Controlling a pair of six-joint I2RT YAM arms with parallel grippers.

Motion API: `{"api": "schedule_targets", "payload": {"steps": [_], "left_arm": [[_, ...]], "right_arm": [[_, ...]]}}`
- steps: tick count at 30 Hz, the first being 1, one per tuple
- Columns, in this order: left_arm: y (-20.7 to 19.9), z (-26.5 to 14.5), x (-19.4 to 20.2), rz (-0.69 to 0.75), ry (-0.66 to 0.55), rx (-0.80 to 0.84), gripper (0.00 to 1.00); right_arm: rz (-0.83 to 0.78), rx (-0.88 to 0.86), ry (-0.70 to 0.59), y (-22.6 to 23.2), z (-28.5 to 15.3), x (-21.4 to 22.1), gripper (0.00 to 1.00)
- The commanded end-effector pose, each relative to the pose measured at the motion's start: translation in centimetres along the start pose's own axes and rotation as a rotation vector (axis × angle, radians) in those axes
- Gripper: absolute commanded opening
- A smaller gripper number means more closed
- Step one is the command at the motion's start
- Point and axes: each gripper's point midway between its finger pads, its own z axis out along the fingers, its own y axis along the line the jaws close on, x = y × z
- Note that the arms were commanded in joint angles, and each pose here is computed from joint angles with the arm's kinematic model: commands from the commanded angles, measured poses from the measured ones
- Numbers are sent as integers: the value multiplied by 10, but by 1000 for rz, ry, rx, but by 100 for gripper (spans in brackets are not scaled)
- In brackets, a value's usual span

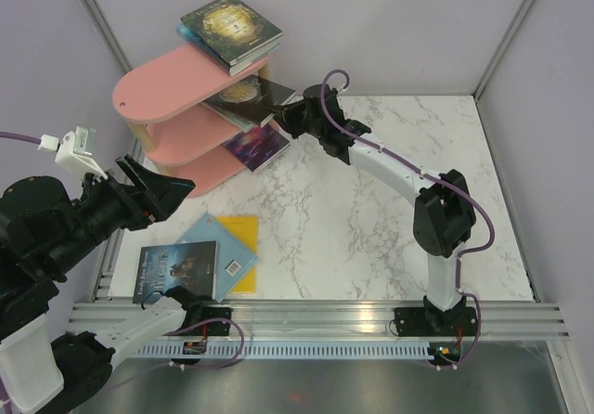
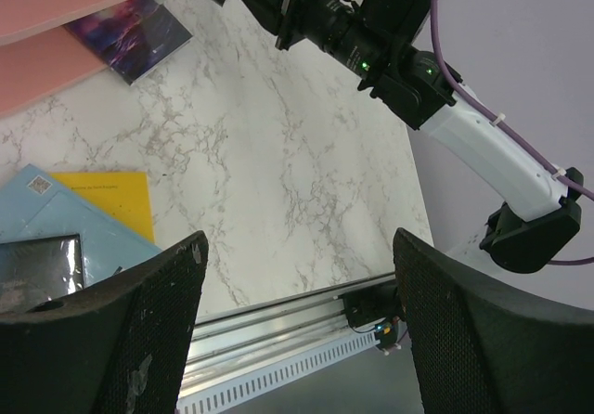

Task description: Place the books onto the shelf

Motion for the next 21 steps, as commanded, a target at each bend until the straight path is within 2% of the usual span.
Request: {"api": "schedule_targets", "payload": {"steps": [1,11,20,21], "left_arm": [[9,-4,13,-42,50,-40,83],[9,-9,16,-53,58,-32,82],[11,-13,17,-54,59,-39,82],[12,-13,17,-54,59,-41,82]], "right_arm": [[4,-55,30,26,-8,6,0],[8,-98,-6,50,9,11,0],[8,-72,2,42,31,19,0],[3,-65,11,38,34,21,13]]}}
